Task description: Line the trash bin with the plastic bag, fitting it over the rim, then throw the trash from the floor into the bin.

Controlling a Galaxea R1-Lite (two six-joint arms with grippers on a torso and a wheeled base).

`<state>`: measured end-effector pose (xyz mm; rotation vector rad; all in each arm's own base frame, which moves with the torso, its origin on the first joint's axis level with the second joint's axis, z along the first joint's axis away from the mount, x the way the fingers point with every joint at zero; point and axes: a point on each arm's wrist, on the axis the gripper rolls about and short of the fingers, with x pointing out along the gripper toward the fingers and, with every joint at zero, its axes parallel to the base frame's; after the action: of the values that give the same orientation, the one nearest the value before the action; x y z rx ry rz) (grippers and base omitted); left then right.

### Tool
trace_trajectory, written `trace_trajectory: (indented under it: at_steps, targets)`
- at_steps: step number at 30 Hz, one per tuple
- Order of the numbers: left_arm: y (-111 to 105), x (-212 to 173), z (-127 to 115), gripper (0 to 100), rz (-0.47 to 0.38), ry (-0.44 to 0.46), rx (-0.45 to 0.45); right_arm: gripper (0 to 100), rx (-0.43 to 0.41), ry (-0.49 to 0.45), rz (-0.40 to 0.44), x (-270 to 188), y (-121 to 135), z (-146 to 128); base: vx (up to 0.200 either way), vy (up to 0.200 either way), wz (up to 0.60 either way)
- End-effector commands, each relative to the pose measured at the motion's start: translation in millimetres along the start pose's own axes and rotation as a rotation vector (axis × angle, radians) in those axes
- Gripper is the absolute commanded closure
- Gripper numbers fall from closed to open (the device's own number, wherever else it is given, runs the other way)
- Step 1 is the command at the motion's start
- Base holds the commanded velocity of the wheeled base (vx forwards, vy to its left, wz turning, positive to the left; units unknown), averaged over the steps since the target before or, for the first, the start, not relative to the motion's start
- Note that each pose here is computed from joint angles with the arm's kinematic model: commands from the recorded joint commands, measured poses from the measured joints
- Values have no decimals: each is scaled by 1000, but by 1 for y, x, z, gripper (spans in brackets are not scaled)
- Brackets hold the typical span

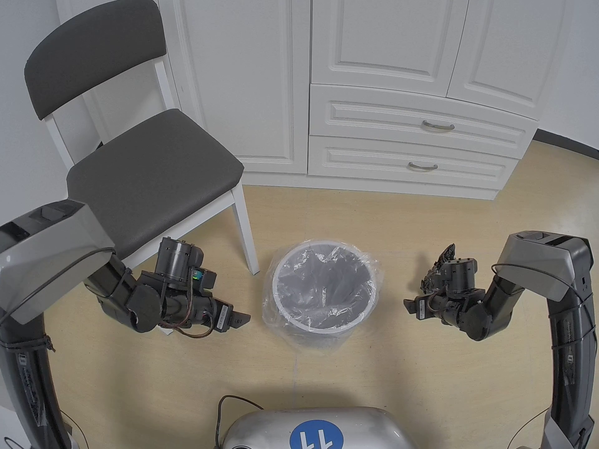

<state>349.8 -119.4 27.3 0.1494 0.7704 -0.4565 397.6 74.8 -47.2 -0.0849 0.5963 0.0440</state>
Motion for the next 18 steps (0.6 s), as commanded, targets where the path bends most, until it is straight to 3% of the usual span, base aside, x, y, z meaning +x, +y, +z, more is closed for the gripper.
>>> trace_trajectory:
  at_steps: [1,8,9,12,15,18]
  targets:
    - [-11,-46,-4,0,-8,-53,11,0,-86,-119,-37,-47,-21,14,0,0,0]
    - [-25,-94,-15,0,-30,-150,-8,0,-199,-322,-35,-126,-37,37,0,0,0]
    - [-28,-109,-18,0,-34,-170,-10,0,-234,-400,-13,-160,-36,43,0,0,0]
    - [-33,-130,-23,0,-45,-202,-10,0,-315,-494,-8,-204,-38,46,0,0,0]
    - [-45,-159,-34,0,-77,-243,4,0,-425,-563,-74,-251,-47,43,0,0,0]
    - [-51,-177,-47,0,-111,-265,21,0,-447,-607,-125,-269,-53,43,0,0,0]
